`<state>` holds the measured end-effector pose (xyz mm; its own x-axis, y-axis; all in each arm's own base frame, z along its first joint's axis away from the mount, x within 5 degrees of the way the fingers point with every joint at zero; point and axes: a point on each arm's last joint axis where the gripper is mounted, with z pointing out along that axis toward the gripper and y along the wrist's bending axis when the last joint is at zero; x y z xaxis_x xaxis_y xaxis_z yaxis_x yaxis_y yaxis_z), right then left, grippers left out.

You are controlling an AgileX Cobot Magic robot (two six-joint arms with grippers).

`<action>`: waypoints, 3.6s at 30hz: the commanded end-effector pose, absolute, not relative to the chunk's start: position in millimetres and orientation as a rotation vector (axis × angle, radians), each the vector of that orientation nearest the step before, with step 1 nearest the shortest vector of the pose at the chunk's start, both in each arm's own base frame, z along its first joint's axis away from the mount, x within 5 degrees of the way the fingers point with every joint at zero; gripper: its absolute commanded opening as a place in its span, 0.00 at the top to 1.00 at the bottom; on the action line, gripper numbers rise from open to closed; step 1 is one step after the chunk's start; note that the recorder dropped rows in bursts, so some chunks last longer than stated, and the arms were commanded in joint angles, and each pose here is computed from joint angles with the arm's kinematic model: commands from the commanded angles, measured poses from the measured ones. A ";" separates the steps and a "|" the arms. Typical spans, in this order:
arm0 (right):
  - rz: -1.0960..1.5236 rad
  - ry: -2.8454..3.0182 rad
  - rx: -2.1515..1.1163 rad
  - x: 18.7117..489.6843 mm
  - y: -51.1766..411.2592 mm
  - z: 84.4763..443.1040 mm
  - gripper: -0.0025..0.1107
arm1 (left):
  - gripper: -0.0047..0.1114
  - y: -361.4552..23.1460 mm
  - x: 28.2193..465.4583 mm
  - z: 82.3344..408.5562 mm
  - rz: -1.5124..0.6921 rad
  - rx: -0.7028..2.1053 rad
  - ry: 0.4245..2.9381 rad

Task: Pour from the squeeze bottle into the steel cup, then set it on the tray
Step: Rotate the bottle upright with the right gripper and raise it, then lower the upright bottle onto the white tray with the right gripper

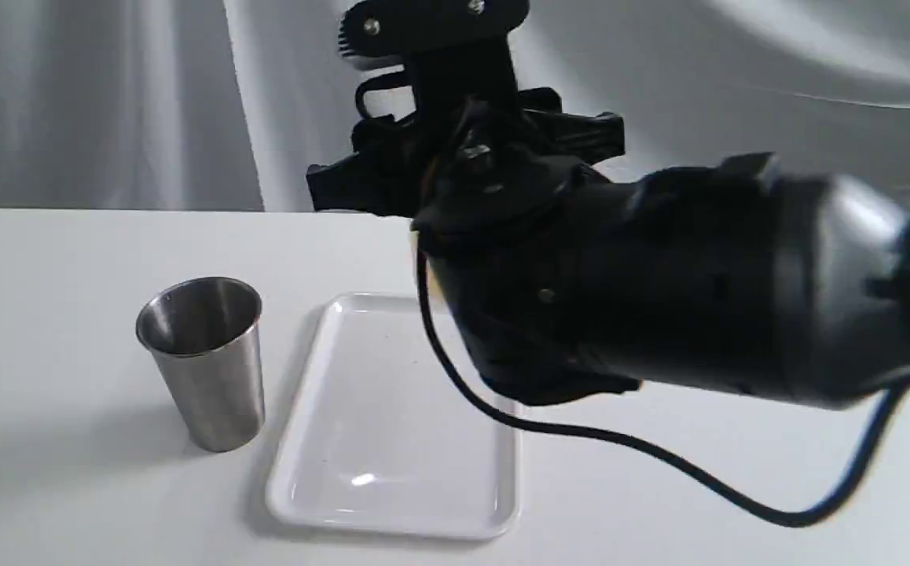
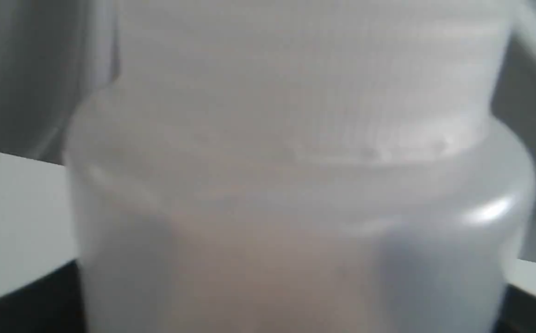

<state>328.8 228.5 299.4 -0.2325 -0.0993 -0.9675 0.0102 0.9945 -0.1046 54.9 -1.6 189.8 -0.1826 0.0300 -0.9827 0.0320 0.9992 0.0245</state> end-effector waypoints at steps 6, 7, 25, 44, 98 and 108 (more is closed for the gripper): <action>0.048 1.752 -0.017 292.6 197.8 346.3 0.98 | 0.96 -1.6 55.0 189.1 -0.005 0.039 1.749; 0.057 1.749 -0.008 290.0 192.4 350.2 0.98 | 0.96 -1.6 55.0 189.1 -0.005 0.039 1.749; 0.414 1.849 -0.353 274.2 162.3 338.2 0.98 | 0.96 -1.6 55.0 189.1 -0.004 0.041 1.749; 0.634 1.583 -0.655 292.1 173.7 270.3 0.98 | 0.96 -1.6 55.0 189.1 -0.003 0.042 1.749; 0.349 1.444 -0.444 367.8 185.5 140.7 0.98 | 0.96 -1.6 55.0 189.1 -0.005 0.040 1.749; 0.340 1.525 -0.458 370.1 186.9 112.9 0.98 | 0.96 -1.6 55.0 189.1 -0.005 0.040 1.749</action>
<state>369.0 185.2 109.9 -0.0048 -0.0809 -0.9967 -0.4886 0.8698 -0.0683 54.9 -1.6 189.8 -0.1826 0.0300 -0.9827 0.0320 0.9992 0.0245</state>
